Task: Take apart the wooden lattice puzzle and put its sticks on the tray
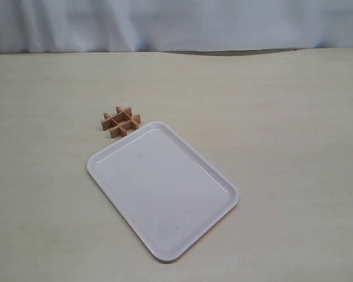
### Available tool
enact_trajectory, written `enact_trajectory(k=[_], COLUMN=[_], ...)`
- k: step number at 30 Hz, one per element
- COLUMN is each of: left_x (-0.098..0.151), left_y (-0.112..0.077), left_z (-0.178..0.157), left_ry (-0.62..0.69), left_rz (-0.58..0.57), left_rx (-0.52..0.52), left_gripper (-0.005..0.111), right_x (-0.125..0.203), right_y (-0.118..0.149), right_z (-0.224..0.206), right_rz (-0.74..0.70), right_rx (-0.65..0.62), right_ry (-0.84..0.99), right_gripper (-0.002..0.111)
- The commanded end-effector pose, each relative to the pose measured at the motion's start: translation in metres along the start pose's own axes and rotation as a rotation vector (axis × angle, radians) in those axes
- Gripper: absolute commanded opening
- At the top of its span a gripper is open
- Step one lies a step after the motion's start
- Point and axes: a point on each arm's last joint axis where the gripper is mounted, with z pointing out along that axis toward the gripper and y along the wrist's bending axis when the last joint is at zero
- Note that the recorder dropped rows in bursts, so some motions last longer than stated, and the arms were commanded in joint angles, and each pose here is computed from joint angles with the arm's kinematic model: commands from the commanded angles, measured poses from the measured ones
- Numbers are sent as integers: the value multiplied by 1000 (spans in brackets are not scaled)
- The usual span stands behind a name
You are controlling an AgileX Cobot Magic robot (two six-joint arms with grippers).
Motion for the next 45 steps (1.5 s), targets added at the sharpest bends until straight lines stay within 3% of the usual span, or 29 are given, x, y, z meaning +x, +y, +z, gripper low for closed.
enact_trajectory(k=[1,5,9,12,13,14,15,16,17,19,21,24,29,37,45], left_x=[-12,-40,-82,-110,-106,-100,-82,-73,-45,2,46,97,132,145,172], left_y=[-3,-10,-20,-27,-26,-24,-18,-14,-3,9,7,-15,-23,-25,-26], left_z=[-1,-4,9,66,99,112,143,155,179,204,218,235,250,283,305], left_ry=[-138,-300,-327,-147,20,110,332,421,649,954,1214,1468,1579,1459,1622], left_rz=[-254,-262,-149,6,90,123,204,236,266,317,392,446,454,494,521], left_rx=[59,128,115,52,15,-3,-50,-70,-130,-170,-126,26,100,129,185], left_gripper=[0,0,0,0,0,0,0,0,0,0,0,0,0,0,0], right_x=[-1,-1,-1,-1,-1,-1,-1,-1,-1,-1,-1,-1,-1,-1,-1], right_y=[0,0,0,0,0,0,0,0,0,0,0,0,0,0,0], right_z=[0,0,0,0,0,0,0,0,0,0,0,0,0,0,0], right_rz=[-1,-1,-1,-1,-1,-1,-1,-1,-1,-1,-1,-1,-1,-1,-1], right_rx=[3,3,3,3,3,3,3,3,3,3,3,3,3,3,3], right_ry=[-19,-19,-19,-19,-19,-19,-19,-19,-19,-19,-19,-19,-19,-19,-19], right_gripper=[5,5,5,5,5,5,5,5,5,5,5,5,5,5,5])
